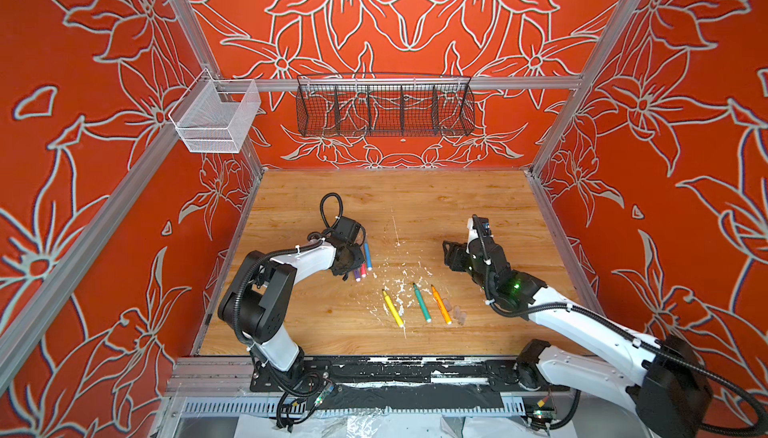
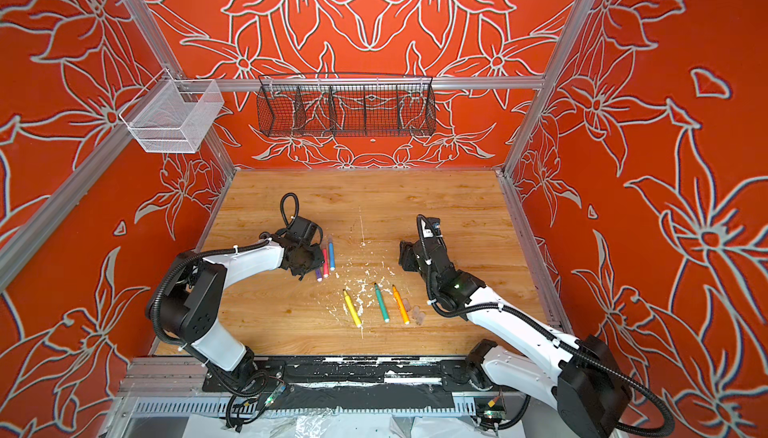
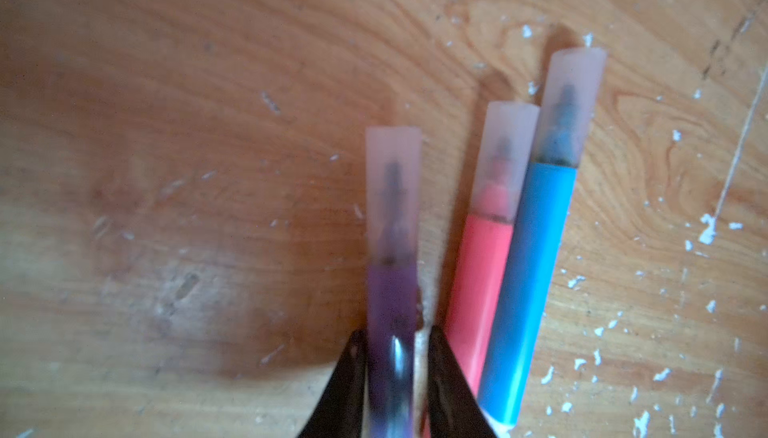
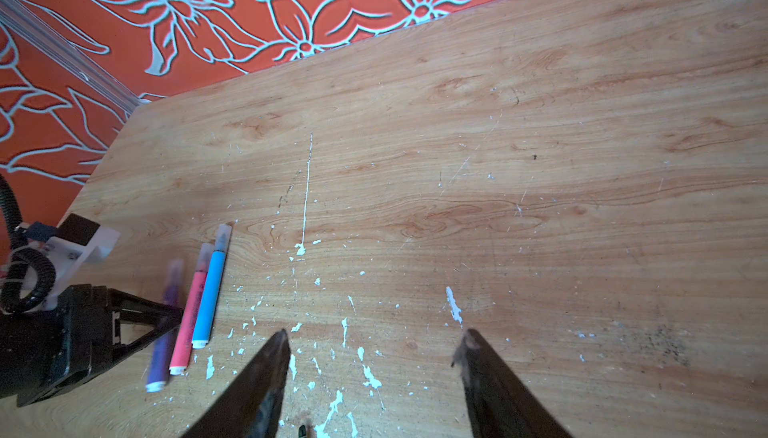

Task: Insert the pens into the pen caps

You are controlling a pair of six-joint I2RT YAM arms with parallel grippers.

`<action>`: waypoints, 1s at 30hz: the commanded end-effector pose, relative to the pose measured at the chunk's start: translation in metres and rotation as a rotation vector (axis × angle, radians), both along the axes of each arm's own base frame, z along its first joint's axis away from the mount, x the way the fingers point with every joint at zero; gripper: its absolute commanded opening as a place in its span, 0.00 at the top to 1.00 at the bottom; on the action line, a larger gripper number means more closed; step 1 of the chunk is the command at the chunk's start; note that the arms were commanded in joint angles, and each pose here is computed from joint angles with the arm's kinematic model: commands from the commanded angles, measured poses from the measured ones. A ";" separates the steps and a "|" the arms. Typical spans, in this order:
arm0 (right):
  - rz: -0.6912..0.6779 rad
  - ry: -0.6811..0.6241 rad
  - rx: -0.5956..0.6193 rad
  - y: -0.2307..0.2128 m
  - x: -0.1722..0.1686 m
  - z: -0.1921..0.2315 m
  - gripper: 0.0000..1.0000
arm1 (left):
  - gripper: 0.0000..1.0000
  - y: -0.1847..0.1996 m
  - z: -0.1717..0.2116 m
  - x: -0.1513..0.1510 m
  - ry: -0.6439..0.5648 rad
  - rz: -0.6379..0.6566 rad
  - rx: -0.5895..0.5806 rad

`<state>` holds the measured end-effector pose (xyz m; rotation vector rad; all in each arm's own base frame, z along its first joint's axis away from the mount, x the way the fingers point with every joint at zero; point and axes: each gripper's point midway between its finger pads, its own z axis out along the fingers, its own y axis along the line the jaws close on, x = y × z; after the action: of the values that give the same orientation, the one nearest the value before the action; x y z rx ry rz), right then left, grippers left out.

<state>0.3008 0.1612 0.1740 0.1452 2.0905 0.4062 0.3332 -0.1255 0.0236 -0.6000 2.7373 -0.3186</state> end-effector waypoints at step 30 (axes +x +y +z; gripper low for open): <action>-0.041 -0.010 -0.003 -0.008 0.003 0.013 0.34 | 0.46 -0.003 0.103 -0.092 -0.143 0.031 0.076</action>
<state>0.2997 0.1588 0.1775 0.1509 2.0950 0.3952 0.2704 -0.1547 0.1361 -0.4003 2.5270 -0.3788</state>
